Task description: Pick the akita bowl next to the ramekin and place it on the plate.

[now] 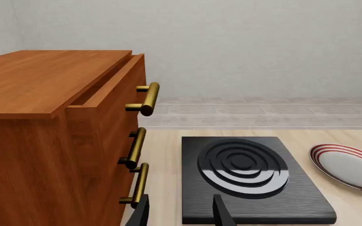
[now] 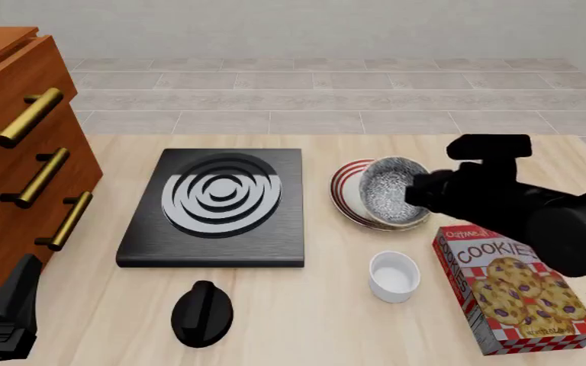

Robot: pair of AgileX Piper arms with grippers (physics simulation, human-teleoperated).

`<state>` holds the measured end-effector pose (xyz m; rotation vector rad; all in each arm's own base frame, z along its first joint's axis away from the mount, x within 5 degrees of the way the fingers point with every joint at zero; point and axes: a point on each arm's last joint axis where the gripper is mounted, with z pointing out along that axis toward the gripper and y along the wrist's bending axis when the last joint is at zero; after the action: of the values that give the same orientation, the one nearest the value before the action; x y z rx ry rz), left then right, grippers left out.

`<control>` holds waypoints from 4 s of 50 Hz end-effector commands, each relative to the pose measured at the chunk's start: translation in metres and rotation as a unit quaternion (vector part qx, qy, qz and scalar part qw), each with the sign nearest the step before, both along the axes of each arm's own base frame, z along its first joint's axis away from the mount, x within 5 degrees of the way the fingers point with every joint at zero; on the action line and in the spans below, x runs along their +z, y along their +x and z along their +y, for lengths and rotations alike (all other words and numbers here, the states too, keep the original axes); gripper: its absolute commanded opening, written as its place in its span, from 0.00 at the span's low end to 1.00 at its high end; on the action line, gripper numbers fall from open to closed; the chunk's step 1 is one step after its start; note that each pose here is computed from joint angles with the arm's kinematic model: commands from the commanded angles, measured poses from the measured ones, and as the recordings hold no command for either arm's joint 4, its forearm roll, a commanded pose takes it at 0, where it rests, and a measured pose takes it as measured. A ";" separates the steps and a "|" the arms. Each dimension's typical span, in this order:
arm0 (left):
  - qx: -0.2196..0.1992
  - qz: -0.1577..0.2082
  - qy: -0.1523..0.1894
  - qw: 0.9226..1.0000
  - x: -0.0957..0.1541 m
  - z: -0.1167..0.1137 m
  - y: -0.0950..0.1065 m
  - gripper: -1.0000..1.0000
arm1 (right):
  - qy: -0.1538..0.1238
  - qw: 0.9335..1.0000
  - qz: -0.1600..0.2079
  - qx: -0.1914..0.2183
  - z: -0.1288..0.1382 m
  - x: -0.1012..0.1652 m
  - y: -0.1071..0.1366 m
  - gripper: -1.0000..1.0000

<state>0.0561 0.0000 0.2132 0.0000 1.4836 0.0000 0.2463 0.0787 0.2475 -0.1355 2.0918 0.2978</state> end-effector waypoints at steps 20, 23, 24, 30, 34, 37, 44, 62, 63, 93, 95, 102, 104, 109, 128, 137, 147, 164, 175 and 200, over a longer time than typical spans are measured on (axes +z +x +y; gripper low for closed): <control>0.000 0.000 0.000 1.000 0.000 0.000 0.000 1.00 | 0.017 0.999 -0.012 -0.029 -0.001 -0.008 0.038 0.00; 0.000 0.000 0.000 1.000 0.000 0.000 0.000 1.00 | 0.019 0.999 -0.014 -0.032 -0.002 -0.009 0.041 0.00; 0.000 0.000 0.000 1.000 0.000 0.000 0.000 1.00 | 0.020 0.999 -0.014 -0.033 -0.002 -0.009 0.042 0.00; 0.000 0.000 0.000 1.000 0.000 0.000 0.000 1.00 | 0.021 0.999 -0.016 -0.039 -0.003 -0.011 0.050 0.00; 0.000 0.000 0.000 1.000 0.000 0.000 0.000 1.00 | 0.020 0.999 -0.018 -0.042 -0.004 -0.012 0.055 0.00; 0.000 0.000 0.000 1.000 0.000 0.000 0.000 1.00 | 0.020 0.999 -0.017 -0.042 -0.004 -0.015 0.058 0.00; 0.000 0.000 0.000 1.000 0.000 0.000 0.000 1.00 | 0.020 0.999 -0.014 -0.045 -0.003 -0.021 0.067 0.00; 0.000 0.000 0.000 1.000 0.000 0.000 0.000 1.00 | 0.023 0.997 -0.009 -0.068 -0.013 -0.039 0.085 0.00; 0.000 0.000 0.000 1.000 0.000 0.000 0.000 1.00 | 0.023 0.997 -0.008 -0.069 -0.013 -0.041 0.087 0.00; 0.000 0.000 0.000 1.000 0.000 0.000 0.000 1.00 | 0.024 0.995 0.000 -0.097 -0.026 -0.072 0.124 0.00; 0.000 0.000 0.000 1.000 0.000 0.000 0.000 1.00 | 0.023 0.995 0.000 -0.097 -0.026 -0.074 0.126 0.00; 0.000 0.000 0.000 1.000 0.000 0.000 0.000 1.00 | 0.025 0.995 0.003 -0.098 -0.025 -0.080 0.131 0.00; 0.000 0.000 0.000 1.000 0.000 0.000 0.000 1.00 | 0.024 0.995 0.003 -0.098 -0.025 -0.081 0.133 0.00; 0.000 0.000 0.000 1.000 0.000 0.000 0.000 1.00 | 0.025 0.995 0.004 -0.100 -0.025 -0.084 0.137 0.00; 0.000 0.000 0.000 1.000 0.000 0.000 0.000 1.00 | 0.023 0.995 0.014 -0.098 -0.021 -0.100 0.150 0.00; 0.000 0.000 0.000 1.000 0.000 0.000 0.000 1.00 | 0.023 0.995 0.022 -0.097 -0.019 -0.110 0.153 0.00; 0.000 0.000 0.000 1.000 0.000 0.000 0.000 1.00 | 0.022 0.995 0.028 -0.098 -0.019 -0.118 0.157 0.00; 0.000 0.000 0.000 1.000 0.000 0.000 0.000 1.00 | 0.018 0.994 0.036 -0.103 -0.023 -0.133 0.164 0.00; 0.000 0.000 0.000 1.000 0.000 0.000 0.000 1.00 | 0.019 0.994 0.042 -0.101 -0.020 -0.141 0.167 0.00; 0.000 0.000 0.000 1.000 0.000 0.000 0.000 1.00 | 0.008 0.994 0.049 -0.094 -0.019 -0.133 0.164 1.00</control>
<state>0.0561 0.0000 0.2132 0.0000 1.4836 0.0000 0.4129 0.0582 0.1141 0.1026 2.1696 0.2126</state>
